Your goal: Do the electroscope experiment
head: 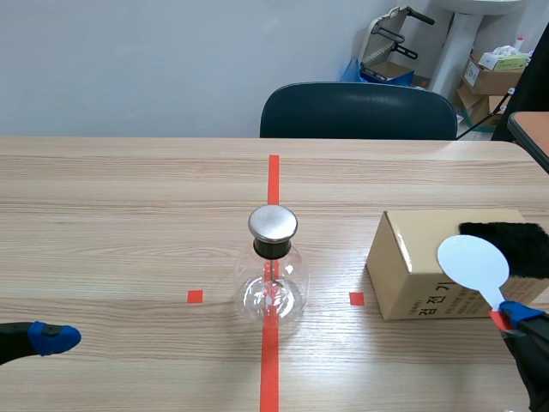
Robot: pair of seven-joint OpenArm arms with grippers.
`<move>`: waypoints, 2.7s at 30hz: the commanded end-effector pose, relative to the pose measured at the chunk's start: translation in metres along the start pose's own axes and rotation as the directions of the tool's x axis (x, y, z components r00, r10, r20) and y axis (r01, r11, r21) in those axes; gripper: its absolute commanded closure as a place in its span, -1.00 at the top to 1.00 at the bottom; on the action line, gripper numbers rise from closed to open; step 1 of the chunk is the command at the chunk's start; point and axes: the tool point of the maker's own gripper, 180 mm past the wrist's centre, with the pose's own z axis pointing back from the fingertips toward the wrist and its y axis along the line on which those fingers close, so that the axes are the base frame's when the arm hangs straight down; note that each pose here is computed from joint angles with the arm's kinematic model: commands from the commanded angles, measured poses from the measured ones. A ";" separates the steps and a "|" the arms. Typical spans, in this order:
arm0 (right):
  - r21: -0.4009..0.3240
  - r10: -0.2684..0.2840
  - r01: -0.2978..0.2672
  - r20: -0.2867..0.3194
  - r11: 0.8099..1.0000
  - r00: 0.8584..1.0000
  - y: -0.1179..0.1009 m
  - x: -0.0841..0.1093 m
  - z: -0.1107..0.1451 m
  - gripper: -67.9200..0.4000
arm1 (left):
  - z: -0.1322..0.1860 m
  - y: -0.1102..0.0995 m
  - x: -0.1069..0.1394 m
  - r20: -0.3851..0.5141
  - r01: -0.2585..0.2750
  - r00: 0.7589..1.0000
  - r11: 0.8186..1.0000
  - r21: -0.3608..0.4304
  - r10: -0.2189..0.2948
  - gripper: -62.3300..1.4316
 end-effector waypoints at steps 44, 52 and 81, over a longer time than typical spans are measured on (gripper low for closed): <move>-0.051 0.020 -0.043 -0.387 0.998 0.922 -0.014 -0.071 0.015 -0.94 | -0.005 0.000 0.009 0.039 0.001 0.999 1.000 0.000 -0.001 0.69; -0.043 0.046 -0.051 -0.106 0.998 0.993 -0.011 -0.020 0.001 -0.94 | -0.005 0.000 0.009 0.039 0.001 0.999 1.000 0.000 -0.001 0.69; -0.026 -0.001 -0.008 -0.343 1.000 0.939 -0.003 -0.053 0.022 -0.94 | -0.005 0.000 0.009 0.039 0.004 0.999 1.000 0.001 -0.004 0.69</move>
